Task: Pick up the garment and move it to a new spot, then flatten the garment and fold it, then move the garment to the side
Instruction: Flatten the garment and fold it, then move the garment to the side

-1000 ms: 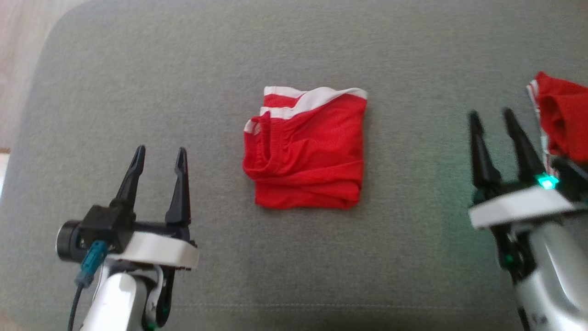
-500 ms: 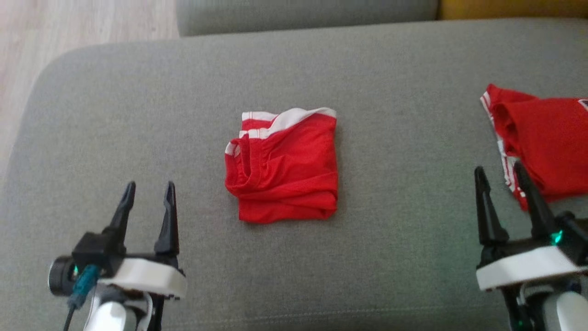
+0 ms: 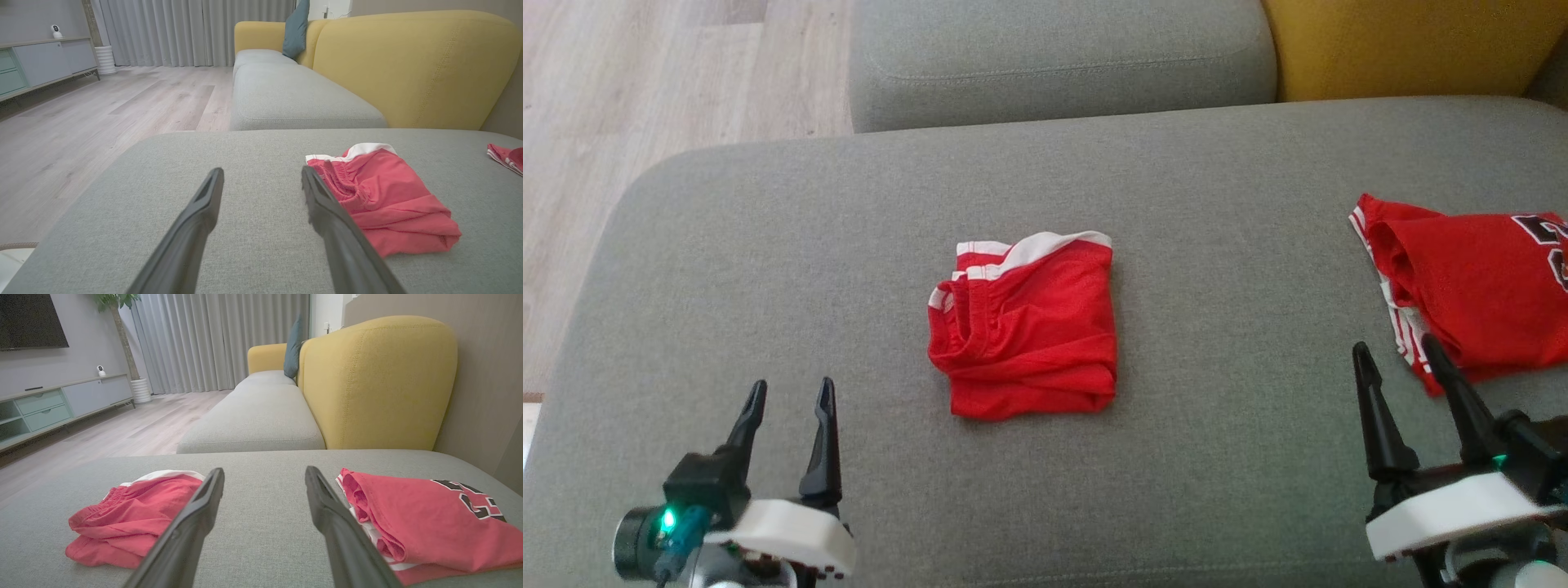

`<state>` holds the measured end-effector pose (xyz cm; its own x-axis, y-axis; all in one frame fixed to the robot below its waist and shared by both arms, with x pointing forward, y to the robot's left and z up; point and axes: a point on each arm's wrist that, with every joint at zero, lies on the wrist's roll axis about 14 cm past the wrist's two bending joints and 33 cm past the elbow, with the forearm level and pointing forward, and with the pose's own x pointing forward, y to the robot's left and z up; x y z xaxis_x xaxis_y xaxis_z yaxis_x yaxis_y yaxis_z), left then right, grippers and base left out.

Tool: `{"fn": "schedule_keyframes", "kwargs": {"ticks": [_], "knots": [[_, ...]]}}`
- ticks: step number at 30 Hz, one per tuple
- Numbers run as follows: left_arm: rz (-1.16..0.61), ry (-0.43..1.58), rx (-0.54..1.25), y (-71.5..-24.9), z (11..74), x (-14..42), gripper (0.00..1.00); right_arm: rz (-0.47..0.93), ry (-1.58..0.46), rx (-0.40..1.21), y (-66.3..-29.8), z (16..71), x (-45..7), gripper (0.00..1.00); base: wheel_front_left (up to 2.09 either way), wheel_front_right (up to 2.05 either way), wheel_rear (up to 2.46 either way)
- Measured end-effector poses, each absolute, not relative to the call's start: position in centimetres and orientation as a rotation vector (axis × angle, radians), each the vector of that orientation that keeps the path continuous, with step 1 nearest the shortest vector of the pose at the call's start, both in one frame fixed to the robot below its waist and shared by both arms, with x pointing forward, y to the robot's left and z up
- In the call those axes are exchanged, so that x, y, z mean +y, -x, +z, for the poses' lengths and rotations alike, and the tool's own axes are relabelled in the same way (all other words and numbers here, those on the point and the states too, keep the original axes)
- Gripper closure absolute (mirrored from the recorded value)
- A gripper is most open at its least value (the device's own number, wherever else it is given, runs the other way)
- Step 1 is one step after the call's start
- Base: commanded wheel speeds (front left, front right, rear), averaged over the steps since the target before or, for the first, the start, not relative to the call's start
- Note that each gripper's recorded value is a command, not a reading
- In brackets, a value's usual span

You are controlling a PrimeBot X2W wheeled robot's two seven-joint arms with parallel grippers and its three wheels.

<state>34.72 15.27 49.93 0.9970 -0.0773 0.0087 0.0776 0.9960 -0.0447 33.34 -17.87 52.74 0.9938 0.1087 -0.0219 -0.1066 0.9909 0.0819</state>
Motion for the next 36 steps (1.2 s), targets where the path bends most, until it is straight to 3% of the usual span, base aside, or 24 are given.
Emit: {"fn": "schedule_keyframes", "kwargs": {"ticks": [29, 36], "knots": [[-0.060, 0.022, 0.005, -34.3, 49.7, 15.8, 0.00, 0.107, -0.090, 0.061, -33.3, 52.0, -17.7, 0.00, 0.00, 0.00, 0.00], [-0.076, 0.022, -0.030, -36.5, 50.6, 15.7, 0.00, 0.135, -0.117, 0.193, -35.7, 48.6, -16.6, 0.00, 0.00, 0.00, 0.00]]}}
